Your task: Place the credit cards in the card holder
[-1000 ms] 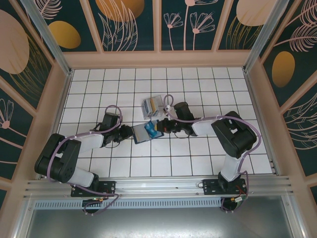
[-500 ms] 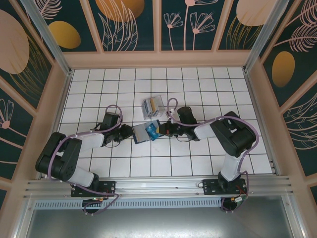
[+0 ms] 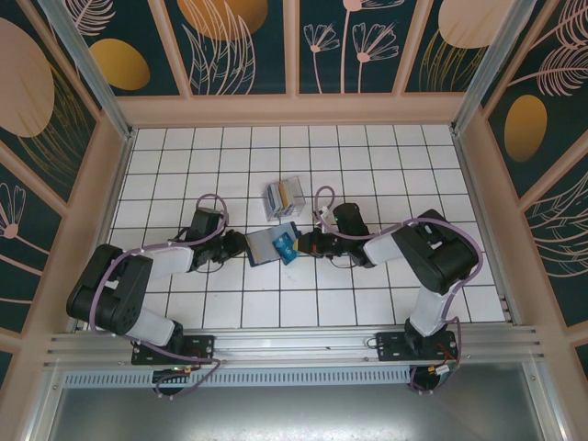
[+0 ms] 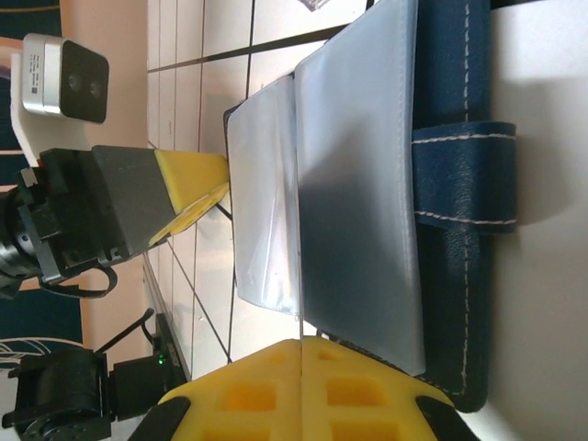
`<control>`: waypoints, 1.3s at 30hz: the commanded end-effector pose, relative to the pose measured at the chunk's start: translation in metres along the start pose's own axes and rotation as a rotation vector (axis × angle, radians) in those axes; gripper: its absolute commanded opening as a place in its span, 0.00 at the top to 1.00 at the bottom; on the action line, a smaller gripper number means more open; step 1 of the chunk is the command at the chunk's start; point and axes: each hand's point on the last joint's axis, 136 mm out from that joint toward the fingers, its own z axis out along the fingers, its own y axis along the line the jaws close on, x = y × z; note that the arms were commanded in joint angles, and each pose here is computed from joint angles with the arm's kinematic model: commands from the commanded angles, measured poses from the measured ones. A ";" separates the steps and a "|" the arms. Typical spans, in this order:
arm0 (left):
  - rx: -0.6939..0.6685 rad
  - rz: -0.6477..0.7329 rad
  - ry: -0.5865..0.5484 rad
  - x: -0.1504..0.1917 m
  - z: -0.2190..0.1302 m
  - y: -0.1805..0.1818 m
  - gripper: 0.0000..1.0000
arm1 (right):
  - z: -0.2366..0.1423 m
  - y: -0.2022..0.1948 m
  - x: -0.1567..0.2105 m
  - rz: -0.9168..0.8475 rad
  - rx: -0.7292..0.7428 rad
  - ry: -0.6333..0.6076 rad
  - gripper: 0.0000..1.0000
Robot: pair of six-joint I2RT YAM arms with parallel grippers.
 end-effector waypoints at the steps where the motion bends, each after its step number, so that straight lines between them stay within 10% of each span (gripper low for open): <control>1: 0.013 0.001 0.071 0.019 0.012 0.001 0.76 | 0.004 0.010 0.004 -0.001 -0.064 0.017 1.00; 39: -0.038 0.010 0.096 0.023 0.019 0.009 0.88 | 0.058 -0.001 -0.026 0.047 -0.032 -0.023 1.00</control>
